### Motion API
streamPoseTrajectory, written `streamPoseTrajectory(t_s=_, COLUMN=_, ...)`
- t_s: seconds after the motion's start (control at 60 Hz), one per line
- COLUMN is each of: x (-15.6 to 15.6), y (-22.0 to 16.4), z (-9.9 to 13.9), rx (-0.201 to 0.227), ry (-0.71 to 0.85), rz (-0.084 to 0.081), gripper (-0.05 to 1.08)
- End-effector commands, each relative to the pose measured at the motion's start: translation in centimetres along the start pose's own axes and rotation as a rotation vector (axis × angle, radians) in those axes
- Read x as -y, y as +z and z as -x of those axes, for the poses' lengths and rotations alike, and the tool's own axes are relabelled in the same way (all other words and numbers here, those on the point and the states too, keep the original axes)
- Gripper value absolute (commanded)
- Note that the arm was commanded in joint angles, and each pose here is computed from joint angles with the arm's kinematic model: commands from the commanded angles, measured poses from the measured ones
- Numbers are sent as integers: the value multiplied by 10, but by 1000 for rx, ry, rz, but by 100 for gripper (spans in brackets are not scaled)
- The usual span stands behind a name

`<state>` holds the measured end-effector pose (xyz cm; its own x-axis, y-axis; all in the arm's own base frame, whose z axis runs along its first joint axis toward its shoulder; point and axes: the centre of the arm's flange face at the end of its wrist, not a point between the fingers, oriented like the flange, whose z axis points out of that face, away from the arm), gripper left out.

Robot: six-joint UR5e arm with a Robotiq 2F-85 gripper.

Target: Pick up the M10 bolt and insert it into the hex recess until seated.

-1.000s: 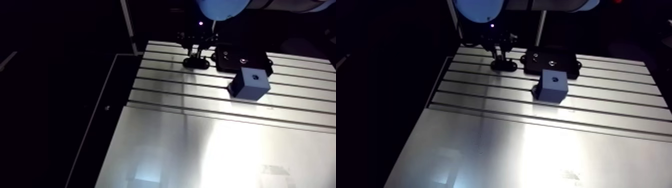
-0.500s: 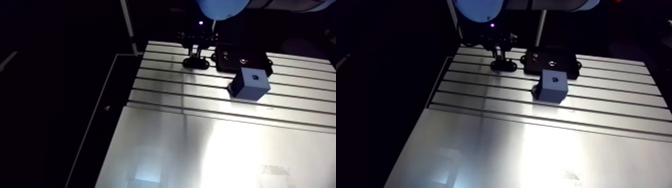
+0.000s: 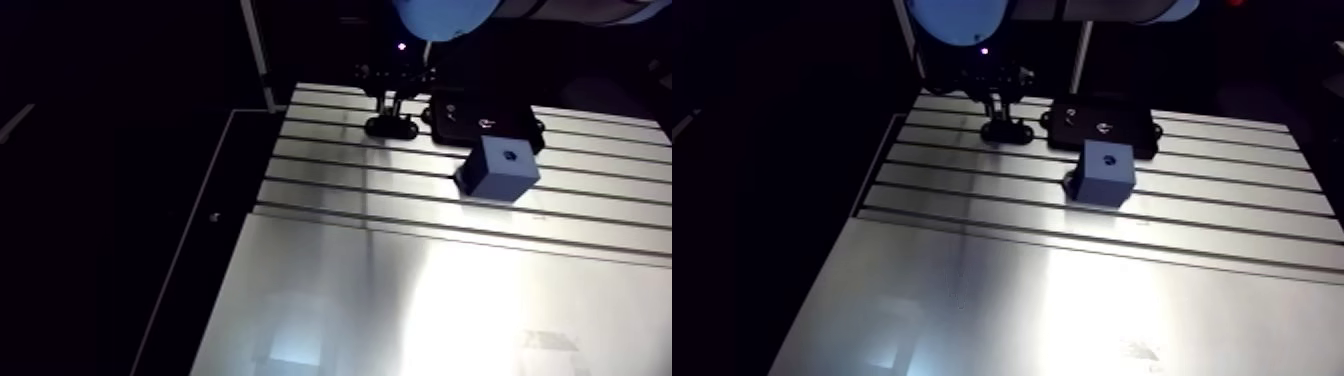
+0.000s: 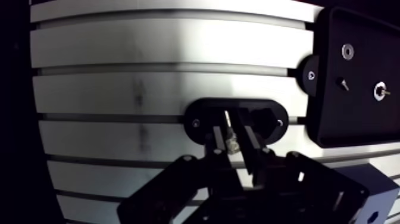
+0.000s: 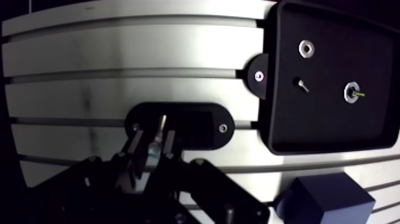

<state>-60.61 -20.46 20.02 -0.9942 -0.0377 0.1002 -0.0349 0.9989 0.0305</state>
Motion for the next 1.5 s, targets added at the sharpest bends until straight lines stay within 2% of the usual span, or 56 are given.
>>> streamPoseTrajectory(t_s=0.017, x=0, y=-5, z=-1, rx=-10, ry=-2, rz=-4, gripper=74)
streamPoseTrajectory(t_s=0.467, x=0, y=-33, z=-7, rx=-57, ry=-5, rz=-12, gripper=75)
streamPoseTrajectory(t_s=0.583, x=-2, y=-51, z=-11, rx=-79, ry=-24, rz=-13, gripper=75)
streamPoseTrajectory(t_s=0.683, x=-6, y=-66, z=-17, rx=-78, ry=-56, rz=-12, gripper=76)
streamPoseTrajectory(t_s=0.783, x=-9, y=-77, z=-19, rx=-46, ry=-107, rz=-13, gripper=76)
streamPoseTrajectory(t_s=0.8, x=-10, y=-84, z=-20, rx=-39, ry=-124, rz=-18, gripper=76)
streamPoseTrajectory(t_s=0.95, x=-17, y=-123, z=-19, rx=-40, ry=-190, rz=-25, gripper=77)
streamPoseTrajectory(t_s=1.0, x=-19, y=-138, z=-19, rx=-22, ry=-236, rz=-25, gripper=77)
streamPoseTrajectory(t_s=1.017, x=-23, y=-144, z=-18, rx=-8, ry=-250, rz=-29, gripper=77)
streamPoseTrajectory(t_s=1.117, x=-37, y=-163, z=-20, rx=8, ry=-271, rz=-40, gripper=78)
streamPoseTrajectory(t_s=1.217, x=-48, y=-174, z=-20, rx=28, ry=-323, rz=-48, gripper=78)
streamPoseTrajectory(t_s=1.333, x=-71, y=-173, z=-19, rx=79, ry=-418, rz=-51, gripper=79)
streamPoseTrajectory(t_s=1.5, x=-98, y=-173, z=-19, rx=112, ry=-498, rz=-60, gripper=79)
